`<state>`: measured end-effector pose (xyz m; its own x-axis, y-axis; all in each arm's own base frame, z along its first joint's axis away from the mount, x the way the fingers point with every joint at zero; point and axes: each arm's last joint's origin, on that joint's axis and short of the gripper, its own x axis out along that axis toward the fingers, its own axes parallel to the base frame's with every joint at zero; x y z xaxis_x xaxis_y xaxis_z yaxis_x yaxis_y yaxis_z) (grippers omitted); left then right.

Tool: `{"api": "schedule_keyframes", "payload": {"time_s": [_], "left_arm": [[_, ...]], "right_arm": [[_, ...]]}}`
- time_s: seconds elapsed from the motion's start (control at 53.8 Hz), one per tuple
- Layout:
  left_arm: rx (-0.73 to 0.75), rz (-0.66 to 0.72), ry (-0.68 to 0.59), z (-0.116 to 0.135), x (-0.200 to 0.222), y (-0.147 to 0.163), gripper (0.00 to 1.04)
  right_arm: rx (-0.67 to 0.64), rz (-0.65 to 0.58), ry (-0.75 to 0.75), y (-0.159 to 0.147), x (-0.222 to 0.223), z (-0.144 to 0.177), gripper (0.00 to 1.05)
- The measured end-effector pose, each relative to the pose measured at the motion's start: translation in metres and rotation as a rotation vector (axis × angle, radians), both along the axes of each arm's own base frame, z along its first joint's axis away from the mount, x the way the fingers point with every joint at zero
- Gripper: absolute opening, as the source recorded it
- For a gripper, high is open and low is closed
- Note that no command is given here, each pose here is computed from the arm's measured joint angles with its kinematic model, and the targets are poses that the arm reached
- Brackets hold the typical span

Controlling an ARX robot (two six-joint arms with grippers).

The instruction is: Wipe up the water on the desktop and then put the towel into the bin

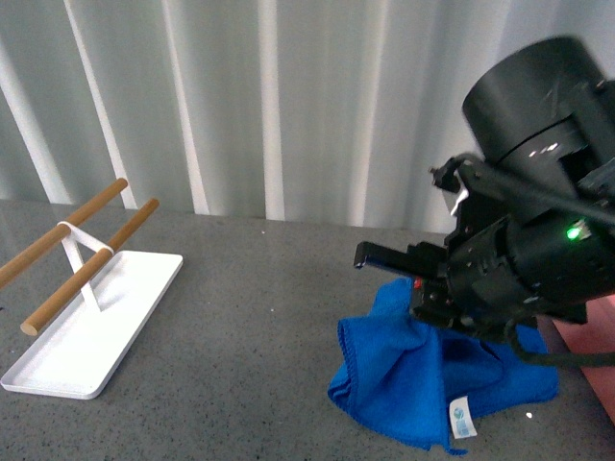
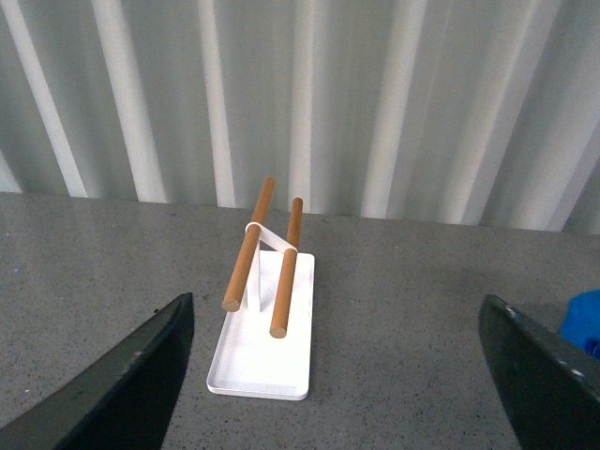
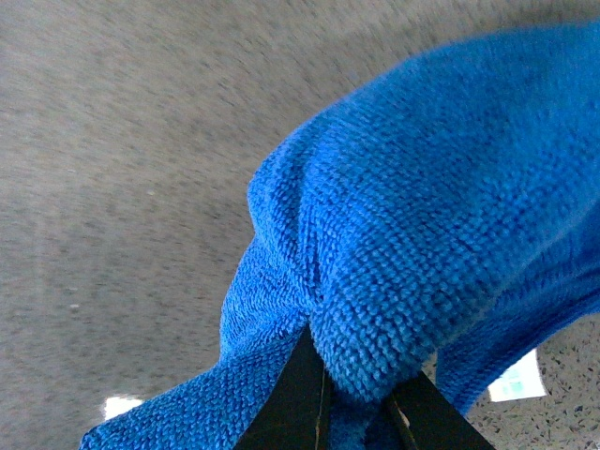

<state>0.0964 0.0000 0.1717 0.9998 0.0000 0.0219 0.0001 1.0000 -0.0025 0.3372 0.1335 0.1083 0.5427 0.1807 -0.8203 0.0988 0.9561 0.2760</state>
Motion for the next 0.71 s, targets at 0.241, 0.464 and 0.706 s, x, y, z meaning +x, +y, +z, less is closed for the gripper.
{"api": "schedule_keyframes", "payload": {"time_s": [0.241, 0.464, 0.706], "left_arm": [[0.000, 0.000, 0.000, 0.000, 0.000, 0.000, 0.98], [0.000, 0.000, 0.000, 0.000, 0.000, 0.000, 0.98], [0.000, 0.000, 0.000, 0.000, 0.000, 0.000, 0.98]], "right_arm": [[-0.003, -0.037, 0.044, -0.007, -0.009, -0.032, 0.05], [-0.003, -0.076, 0.016, -0.031, -0.004, -0.024, 0.05], [-0.045, -0.127, 0.002, -0.066, 0.012, -0.020, 0.05]]}}
